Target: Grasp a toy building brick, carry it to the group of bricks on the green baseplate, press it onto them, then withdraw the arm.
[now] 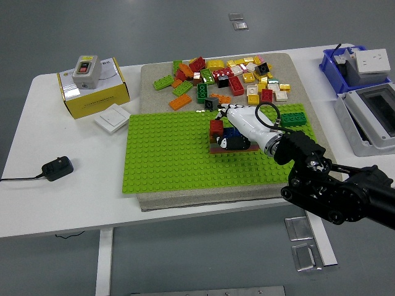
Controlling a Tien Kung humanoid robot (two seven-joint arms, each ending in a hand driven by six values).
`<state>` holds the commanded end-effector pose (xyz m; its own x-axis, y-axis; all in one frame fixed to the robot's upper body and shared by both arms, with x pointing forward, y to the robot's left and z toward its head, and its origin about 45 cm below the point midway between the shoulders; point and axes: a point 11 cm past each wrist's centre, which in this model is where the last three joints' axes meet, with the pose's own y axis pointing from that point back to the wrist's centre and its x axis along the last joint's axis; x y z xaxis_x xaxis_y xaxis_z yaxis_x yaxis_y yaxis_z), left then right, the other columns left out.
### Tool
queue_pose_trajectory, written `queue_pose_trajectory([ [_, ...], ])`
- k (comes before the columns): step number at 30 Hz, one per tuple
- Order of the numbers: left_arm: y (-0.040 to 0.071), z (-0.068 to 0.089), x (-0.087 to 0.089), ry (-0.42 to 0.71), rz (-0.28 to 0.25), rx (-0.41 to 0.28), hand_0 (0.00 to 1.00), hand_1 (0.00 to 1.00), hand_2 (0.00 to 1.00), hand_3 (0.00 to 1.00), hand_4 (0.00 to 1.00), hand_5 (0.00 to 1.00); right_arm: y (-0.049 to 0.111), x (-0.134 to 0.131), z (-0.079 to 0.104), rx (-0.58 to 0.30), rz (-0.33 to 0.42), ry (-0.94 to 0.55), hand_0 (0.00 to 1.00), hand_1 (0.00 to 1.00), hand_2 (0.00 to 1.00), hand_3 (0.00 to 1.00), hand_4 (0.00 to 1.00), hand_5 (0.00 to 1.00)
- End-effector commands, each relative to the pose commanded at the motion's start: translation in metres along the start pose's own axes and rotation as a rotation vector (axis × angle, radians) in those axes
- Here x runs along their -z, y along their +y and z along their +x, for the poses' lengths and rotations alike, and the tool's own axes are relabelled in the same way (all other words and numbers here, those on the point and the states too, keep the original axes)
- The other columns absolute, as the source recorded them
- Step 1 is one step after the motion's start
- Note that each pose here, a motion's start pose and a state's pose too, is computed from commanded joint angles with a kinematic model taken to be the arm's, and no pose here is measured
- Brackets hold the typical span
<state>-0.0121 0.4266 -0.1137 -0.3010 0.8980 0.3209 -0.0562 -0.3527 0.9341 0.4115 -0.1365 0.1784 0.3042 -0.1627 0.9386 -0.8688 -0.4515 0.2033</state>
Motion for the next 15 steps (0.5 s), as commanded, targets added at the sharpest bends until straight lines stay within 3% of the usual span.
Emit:
queue_pose_trajectory([
  [15, 0.0, -0.0008, -0.0011, 0.0, -0.004, 0.002, 0.663, 0.663, 0.595, 0.611, 0.185, 0.678, 0.0011, -0.0014, -0.0016, 0.007, 0.001, 0.003, 0.787, 0.886, 0.941, 0.579, 0.537, 0.402],
])
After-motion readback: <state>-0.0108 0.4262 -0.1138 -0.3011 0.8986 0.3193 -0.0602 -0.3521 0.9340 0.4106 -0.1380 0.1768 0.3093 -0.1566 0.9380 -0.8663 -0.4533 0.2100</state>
